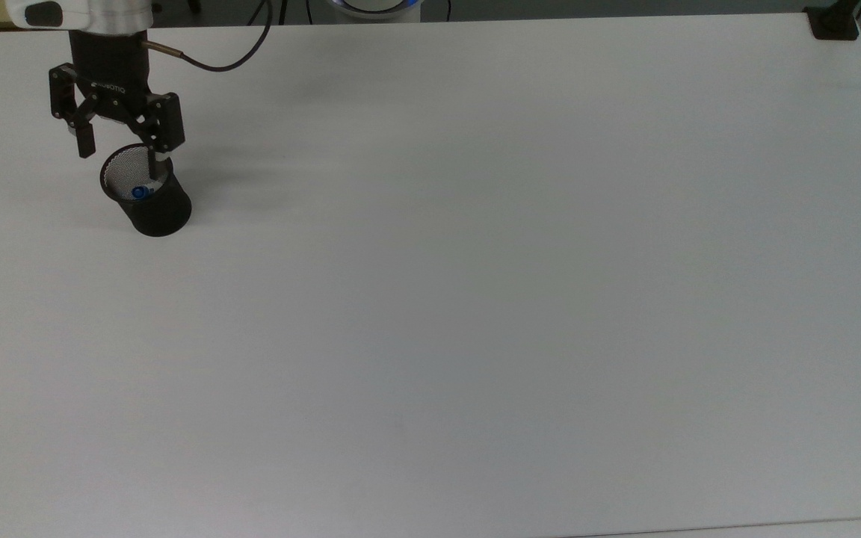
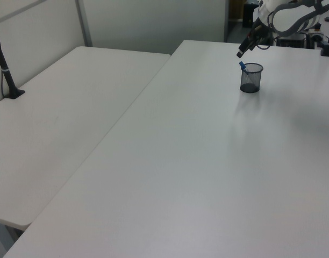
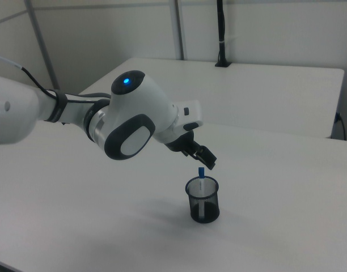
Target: Insert the marker
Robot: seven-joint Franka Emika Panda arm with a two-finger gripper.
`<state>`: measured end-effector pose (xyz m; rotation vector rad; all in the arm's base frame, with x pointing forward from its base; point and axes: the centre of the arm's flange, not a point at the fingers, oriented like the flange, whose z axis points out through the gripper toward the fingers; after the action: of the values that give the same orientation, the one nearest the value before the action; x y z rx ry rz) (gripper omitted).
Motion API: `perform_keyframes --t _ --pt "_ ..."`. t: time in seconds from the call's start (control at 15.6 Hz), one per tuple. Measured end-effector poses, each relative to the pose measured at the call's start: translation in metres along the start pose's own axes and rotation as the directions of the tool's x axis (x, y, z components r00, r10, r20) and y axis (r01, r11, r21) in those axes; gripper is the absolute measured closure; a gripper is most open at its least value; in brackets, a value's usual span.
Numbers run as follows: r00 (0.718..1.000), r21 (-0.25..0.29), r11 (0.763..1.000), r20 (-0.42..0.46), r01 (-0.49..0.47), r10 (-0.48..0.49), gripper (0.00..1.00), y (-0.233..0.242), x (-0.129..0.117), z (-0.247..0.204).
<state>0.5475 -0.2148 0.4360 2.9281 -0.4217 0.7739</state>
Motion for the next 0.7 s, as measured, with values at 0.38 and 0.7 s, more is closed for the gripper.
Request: perform_keyframes --t 0.38,0.7 --pt "0.959 0.069 0.997 0.283 -0.026 0.006 0.00 -0.050 0.036 -0.049" --pt "0.898 0.088 0.996 0.436 0.027 -0.063 0.00 -0.102 0.052 -0.105"
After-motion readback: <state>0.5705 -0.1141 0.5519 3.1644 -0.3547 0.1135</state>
